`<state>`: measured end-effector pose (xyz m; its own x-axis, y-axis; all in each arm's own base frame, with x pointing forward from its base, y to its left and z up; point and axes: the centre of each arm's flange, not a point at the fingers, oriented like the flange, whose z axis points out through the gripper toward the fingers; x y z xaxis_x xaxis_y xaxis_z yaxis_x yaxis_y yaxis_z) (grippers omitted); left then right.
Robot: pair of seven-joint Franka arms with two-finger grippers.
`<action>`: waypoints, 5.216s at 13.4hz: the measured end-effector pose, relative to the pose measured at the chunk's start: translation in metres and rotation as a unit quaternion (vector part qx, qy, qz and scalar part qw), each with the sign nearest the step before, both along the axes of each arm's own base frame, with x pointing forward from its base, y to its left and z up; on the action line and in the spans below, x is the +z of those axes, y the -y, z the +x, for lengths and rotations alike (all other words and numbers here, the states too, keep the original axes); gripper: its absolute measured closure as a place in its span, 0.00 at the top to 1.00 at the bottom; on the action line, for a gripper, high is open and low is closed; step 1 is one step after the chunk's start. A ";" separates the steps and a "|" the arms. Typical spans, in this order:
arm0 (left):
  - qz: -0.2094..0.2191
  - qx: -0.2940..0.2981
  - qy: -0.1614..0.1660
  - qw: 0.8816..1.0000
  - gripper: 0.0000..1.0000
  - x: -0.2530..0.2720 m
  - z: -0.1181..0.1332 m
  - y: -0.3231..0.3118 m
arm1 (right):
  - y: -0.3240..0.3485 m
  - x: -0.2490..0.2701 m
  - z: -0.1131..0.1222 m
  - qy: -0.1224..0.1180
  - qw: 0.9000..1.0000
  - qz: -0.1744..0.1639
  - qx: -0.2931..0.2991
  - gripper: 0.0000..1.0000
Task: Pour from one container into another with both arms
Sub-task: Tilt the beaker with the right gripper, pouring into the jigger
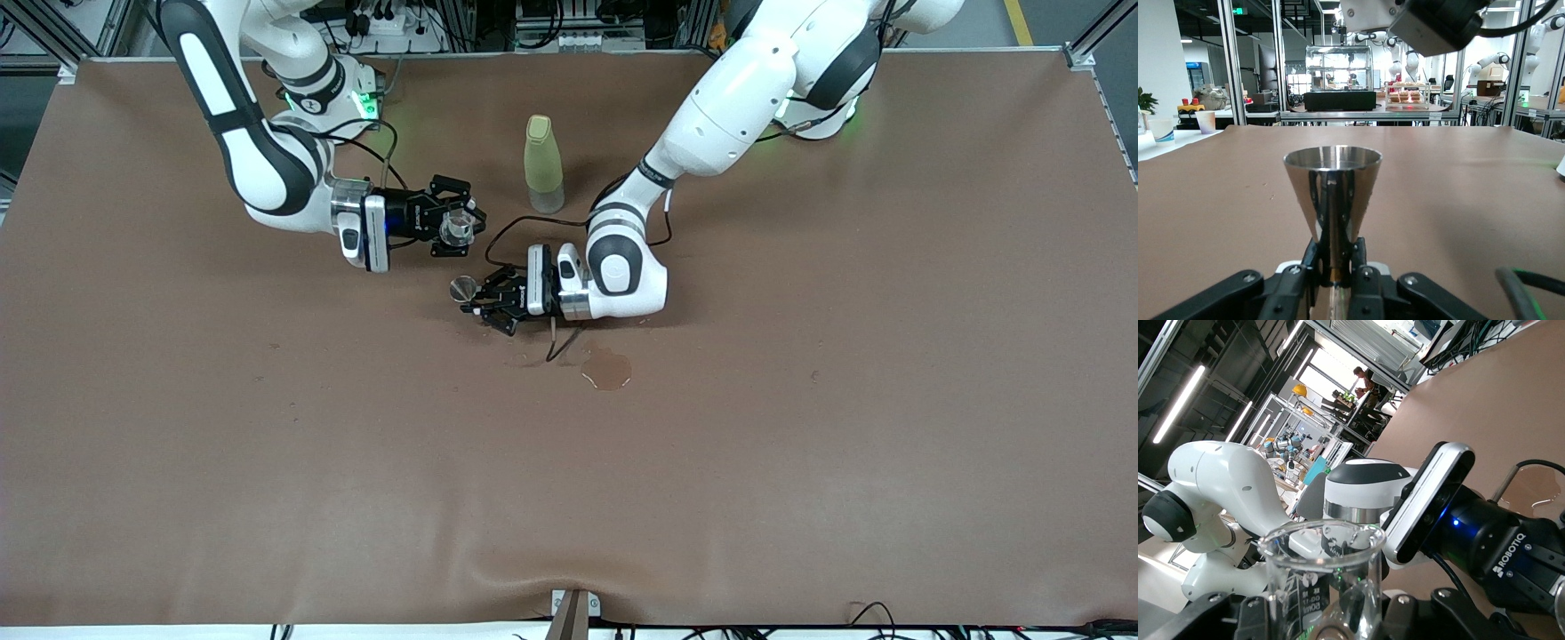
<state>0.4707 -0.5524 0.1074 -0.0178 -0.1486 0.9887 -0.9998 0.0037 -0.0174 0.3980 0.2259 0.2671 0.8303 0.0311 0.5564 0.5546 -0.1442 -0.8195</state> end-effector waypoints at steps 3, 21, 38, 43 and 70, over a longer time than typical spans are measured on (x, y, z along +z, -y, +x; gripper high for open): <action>-0.001 0.001 0.005 1.000 0.21 0.000 0.000 0.000 | 0.000 0.000 0.000 -0.012 1.000 0.001 -0.002 0.16; -0.005 0.000 -0.002 1.000 0.21 -0.002 -0.008 -0.007 | -0.003 0.000 -0.002 -0.109 0.994 0.007 -0.010 0.16; -0.002 -0.001 -0.005 1.000 0.21 -0.004 -0.010 -0.010 | -0.007 0.005 -0.001 -0.163 0.986 0.022 -0.009 0.16; -0.002 0.002 -0.008 1.000 0.21 -0.005 -0.008 -0.014 | -0.011 0.008 -0.004 -0.176 0.984 0.039 0.003 0.16; 0.000 -0.002 -0.032 0.999 0.21 -0.011 -0.030 -0.015 | -0.008 0.009 0.000 -0.220 0.974 0.045 -0.011 0.16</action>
<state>0.4410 -0.5374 0.0962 0.0453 -0.1487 0.9878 -0.9989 0.0074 0.0469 0.3976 0.2343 0.2765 0.9891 -0.0207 0.1455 0.1437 -0.0689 -0.9872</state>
